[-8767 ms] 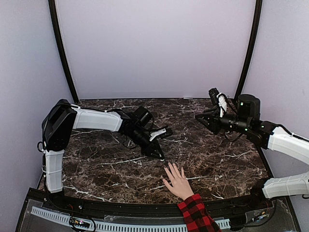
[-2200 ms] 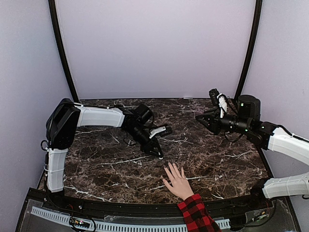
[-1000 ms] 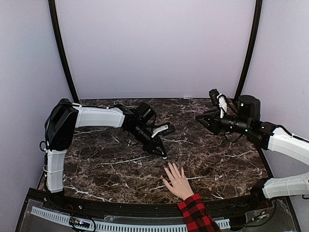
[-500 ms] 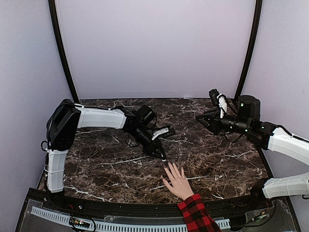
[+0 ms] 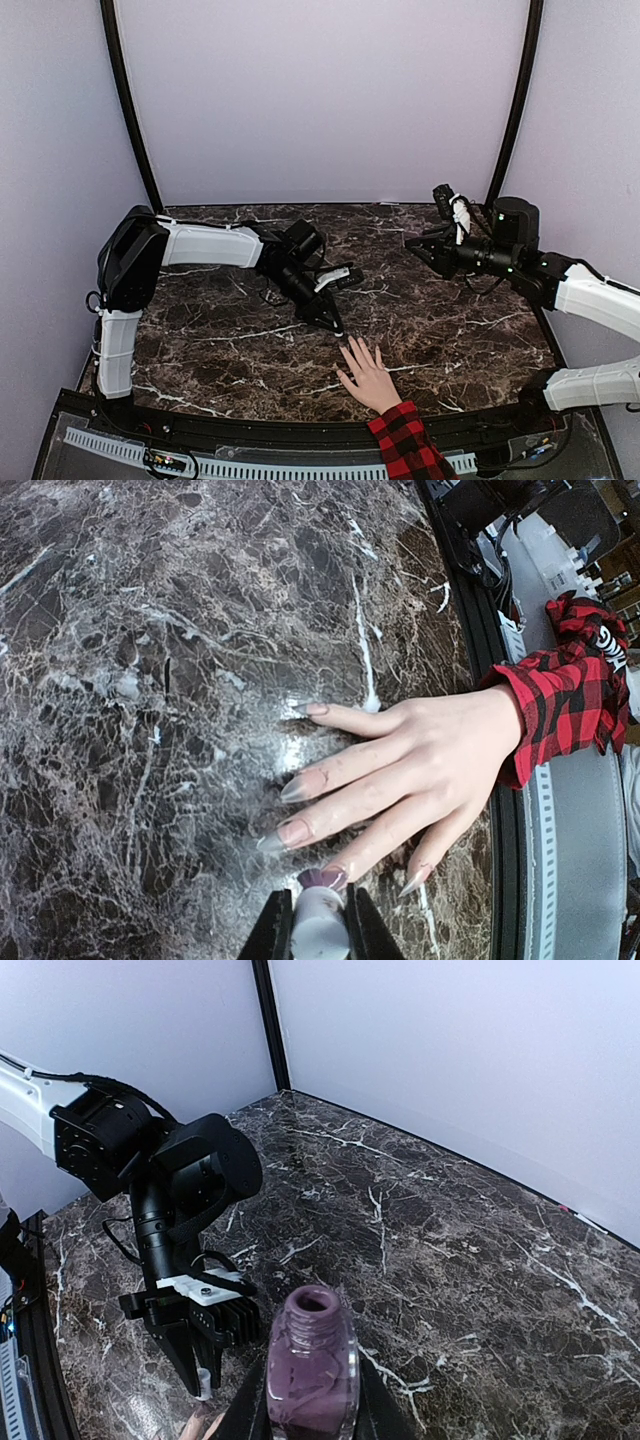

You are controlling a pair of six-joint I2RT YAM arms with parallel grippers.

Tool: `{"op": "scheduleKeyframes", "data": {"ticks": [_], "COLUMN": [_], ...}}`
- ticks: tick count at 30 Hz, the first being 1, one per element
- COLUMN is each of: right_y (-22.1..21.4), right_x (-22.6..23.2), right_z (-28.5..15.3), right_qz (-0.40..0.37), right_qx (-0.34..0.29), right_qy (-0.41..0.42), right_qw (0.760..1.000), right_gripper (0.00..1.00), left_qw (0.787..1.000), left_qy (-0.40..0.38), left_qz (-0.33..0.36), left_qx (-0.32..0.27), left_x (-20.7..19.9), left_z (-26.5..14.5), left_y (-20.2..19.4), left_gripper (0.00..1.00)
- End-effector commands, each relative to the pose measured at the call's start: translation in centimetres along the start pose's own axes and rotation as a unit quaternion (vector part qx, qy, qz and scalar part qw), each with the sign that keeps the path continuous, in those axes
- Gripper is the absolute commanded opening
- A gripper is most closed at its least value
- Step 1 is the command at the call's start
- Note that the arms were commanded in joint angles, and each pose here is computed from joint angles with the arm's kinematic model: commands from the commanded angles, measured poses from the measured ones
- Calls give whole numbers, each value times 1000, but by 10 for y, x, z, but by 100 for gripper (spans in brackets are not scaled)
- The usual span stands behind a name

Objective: Paint the nails
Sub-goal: Paint the nail with the hand.

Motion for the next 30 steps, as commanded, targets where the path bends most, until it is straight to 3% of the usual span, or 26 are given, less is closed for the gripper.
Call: {"op": "scheduleKeyframes", "data": {"ticks": [1,30], "right_y": [15,14], "right_x": [2,3], "right_z": [-5,-7], "right_qz": [-10,-11], "right_qx": [-33,-35], "right_qy": [3,1], "right_qw": [999,999], "right_gripper": [0,0], "left_qw": [1000,999], "left_qy": [-11,30], "left_qz": [16,18], "left_qx": [-8,-14], "left_x": [-5,8], "left_z": [-3,-34], "left_y": [11,16], "left_gripper": [0,0]}}
Point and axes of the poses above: each gripper's point midway between its finger pads, its own z axis out along the fingers, its own x axis along the line the jaws close on, y = z × x, the point moved 2 cm from there along -z, back along the fingers, and after that the axes turned 15 degrees about z, right-handed, at the moved point
